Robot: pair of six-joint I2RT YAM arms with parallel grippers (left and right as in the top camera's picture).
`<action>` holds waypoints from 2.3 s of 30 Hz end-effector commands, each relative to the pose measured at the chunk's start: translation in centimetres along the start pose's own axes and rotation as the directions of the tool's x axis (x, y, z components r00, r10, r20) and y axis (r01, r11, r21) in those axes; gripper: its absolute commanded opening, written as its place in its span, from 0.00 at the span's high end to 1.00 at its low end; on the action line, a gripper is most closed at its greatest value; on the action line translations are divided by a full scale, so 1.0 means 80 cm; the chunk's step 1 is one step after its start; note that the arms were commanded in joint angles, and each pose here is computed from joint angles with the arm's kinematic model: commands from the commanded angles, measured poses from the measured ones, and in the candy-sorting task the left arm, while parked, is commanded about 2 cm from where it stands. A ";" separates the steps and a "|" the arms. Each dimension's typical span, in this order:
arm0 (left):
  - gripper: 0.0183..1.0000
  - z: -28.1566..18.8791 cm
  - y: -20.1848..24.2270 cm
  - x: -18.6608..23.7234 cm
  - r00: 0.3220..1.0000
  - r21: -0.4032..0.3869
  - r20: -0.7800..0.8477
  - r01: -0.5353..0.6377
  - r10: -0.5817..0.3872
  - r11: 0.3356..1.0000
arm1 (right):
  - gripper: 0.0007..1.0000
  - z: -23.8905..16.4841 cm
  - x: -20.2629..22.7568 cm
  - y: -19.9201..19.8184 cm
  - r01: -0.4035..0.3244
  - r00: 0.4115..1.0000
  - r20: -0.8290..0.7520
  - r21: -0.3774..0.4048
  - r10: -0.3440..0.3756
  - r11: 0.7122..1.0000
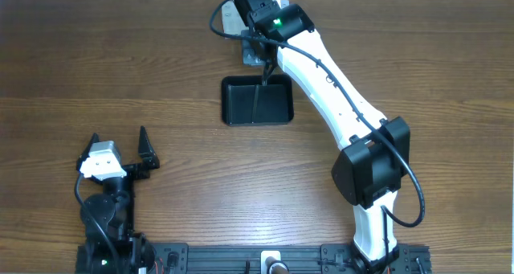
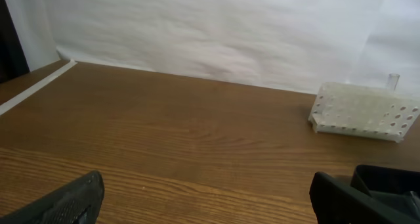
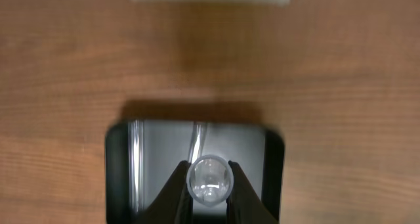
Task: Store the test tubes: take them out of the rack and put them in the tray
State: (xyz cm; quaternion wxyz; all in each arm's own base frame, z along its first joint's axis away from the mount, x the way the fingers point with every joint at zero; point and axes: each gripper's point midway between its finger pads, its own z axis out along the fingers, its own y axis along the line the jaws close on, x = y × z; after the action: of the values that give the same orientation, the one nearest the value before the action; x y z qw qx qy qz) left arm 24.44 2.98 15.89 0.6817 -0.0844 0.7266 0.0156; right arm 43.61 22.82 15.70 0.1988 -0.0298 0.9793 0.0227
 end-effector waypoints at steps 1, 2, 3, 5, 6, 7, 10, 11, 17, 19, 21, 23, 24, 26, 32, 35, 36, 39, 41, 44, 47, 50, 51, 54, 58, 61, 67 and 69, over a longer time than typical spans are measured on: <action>0.00 0.000 0.002 0.000 1.000 -0.004 0.005 -0.011 0.011 1.000 | 0.90 -0.030 0.014 0.009 -0.052 0.998 -0.040 -0.055 0.050 0.997; 0.00 0.000 0.002 0.000 1.000 -0.004 0.005 -0.011 0.011 1.000 | 0.90 -0.030 0.019 0.008 -0.051 0.997 -0.058 -0.050 0.048 0.997; 0.00 0.000 0.002 0.000 1.000 -0.004 0.005 -0.011 0.011 1.000 | 0.90 -0.030 0.022 0.007 -0.050 0.997 -0.068 -0.048 0.047 0.998; 0.00 0.000 0.002 0.000 1.000 -0.004 0.005 -0.011 0.011 1.000 | 0.90 -0.030 0.029 0.004 -0.052 0.995 -0.091 -0.038 0.048 0.998; 0.00 0.000 0.002 0.000 1.000 -0.004 0.005 -0.011 0.011 1.000 | 0.89 -0.030 0.032 0.003 -0.053 0.994 -0.101 -0.034 0.050 0.998; 0.00 0.000 0.002 0.000 1.000 -0.004 0.005 -0.011 0.011 1.000 | 0.89 -0.030 0.036 0.001 -0.052 0.992 -0.113 -0.026 0.049 0.998; 0.00 0.000 0.002 0.000 1.000 -0.004 0.005 -0.011 0.011 1.000 | 0.89 -0.028 0.040 -0.004 -0.053 0.990 -0.131 -0.014 0.051 0.998; 0.00 0.000 0.002 0.000 1.000 -0.004 0.005 -0.011 0.011 1.000 | 0.89 -0.027 0.042 -0.005 -0.053 0.989 -0.136 -0.010 0.051 0.999; 0.00 0.000 0.002 0.000 1.000 -0.004 0.005 -0.011 0.011 1.000 | 0.88 -0.010 0.049 -0.014 -0.056 0.982 -0.179 0.018 0.059 0.998; 0.00 0.000 0.002 0.000 1.000 -0.004 0.005 -0.011 0.011 1.000 | 0.88 -0.001 0.052 -0.014 -0.054 0.979 -0.193 0.026 0.058 0.998; 0.00 0.000 0.002 0.000 1.000 -0.004 0.005 -0.011 0.011 1.000 | 0.88 0.009 0.054 -0.014 -0.052 0.977 -0.205 0.033 0.058 0.998; 0.00 0.000 0.002 0.000 1.000 -0.004 0.005 -0.011 0.011 1.000 | 0.87 0.016 0.055 -0.013 -0.051 0.976 -0.212 0.037 0.057 0.998; 0.00 0.000 0.002 0.000 1.000 -0.004 0.005 -0.011 0.011 1.000 | 0.87 0.021 0.056 -0.012 -0.050 0.975 -0.216 0.039 0.057 0.998; 0.00 0.000 0.002 0.000 1.000 -0.004 0.005 -0.011 0.011 1.000 | 0.87 0.028 0.057 -0.012 -0.049 0.974 -0.221 0.041 0.057 0.998; 0.00 0.000 0.002 0.000 1.000 -0.004 0.005 -0.011 0.011 1.000 | 0.87 0.050 0.061 -0.012 -0.048 0.968 -0.243 0.055 0.059 0.997; 0.00 0.000 0.002 0.000 1.000 -0.004 0.005 -0.011 0.011 1.000 | 0.88 0.057 0.058 -0.014 -0.054 0.968 -0.240 0.056 0.066 0.997; 0.00 0.000 0.002 0.000 1.000 -0.004 0.005 -0.011 0.011 1.000 | 0.88 0.060 0.058 -0.015 -0.057 0.968 -0.240 0.057 0.069 0.997; 0.00 0.000 0.002 0.000 1.000 -0.004 0.005 -0.011 0.011 1.000 | 0.88 0.068 0.056 -0.017 -0.079 0.967 -0.239 0.064 0.092 0.995; 0.00 0.000 0.002 0.000 1.000 -0.004 0.005 -0.011 0.011 1.000 | 0.88 0.074 0.058 -0.018 -0.093 0.963 -0.246 0.073 0.109 0.993; 0.00 0.000 0.002 0.000 1.000 -0.004 0.005 -0.011 0.011 1.000 | 0.88 0.085 0.063 -0.019 -0.090 0.959 -0.264 0.083 0.109 0.992; 0.00 0.000 0.002 0.000 1.000 -0.004 0.005 -0.011 0.011 1.000 | 0.88 0.096 0.068 -0.019 -0.086 0.955 -0.277 0.091 0.108 0.992; 0.00 0.000 0.002 0.000 1.000 -0.004 0.005 -0.011 0.011 1.000 | 0.88 0.108 0.070 -0.017 -0.085 0.953 -0.285 0.091 0.108 0.992; 0.00 0.000 0.002 0.000 1.000 -0.004 0.005 -0.011 0.011 1.000 | 0.88 0.111 0.071 -0.017 -0.086 0.952 -0.286 0.090 0.108 0.992; 0.00 0.000 0.002 0.000 1.000 -0.004 0.005 -0.011 0.011 1.000 | 0.88 0.119 0.072 -0.016 -0.085 0.951 -0.290 0.091 0.108 0.992; 0.00 0.000 0.002 0.000 1.000 -0.004 0.005 -0.011 0.011 1.000 | 0.88 0.129 0.075 -0.016 -0.083 0.948 -0.298 0.096 0.108 0.992; 0.00 0.000 0.002 0.000 1.000 -0.004 0.005 -0.011 0.011 1.000 | 0.88 0.135 0.076 -0.017 -0.084 0.948 -0.299 0.097 0.110 0.992; 0.00 0.000 0.002 0.000 1.000 -0.004 0.005 -0.011 0.011 1.000 | 0.88 0.145 0.074 -0.016 -0.089 0.950 -0.293 0.095 0.113 0.992; 0.00 0.000 0.002 0.000 1.000 -0.004 0.005 -0.011 0.011 1.000 | 0.87 0.149 0.075 -0.017 -0.089 0.949 -0.295 0.097 0.114 0.991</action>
State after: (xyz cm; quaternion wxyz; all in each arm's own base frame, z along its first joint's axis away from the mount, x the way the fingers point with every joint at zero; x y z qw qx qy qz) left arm 24.44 2.98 15.89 0.6817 -0.0844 0.7266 0.0156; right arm 42.45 21.95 3.35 0.0533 0.0186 0.9983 -0.0132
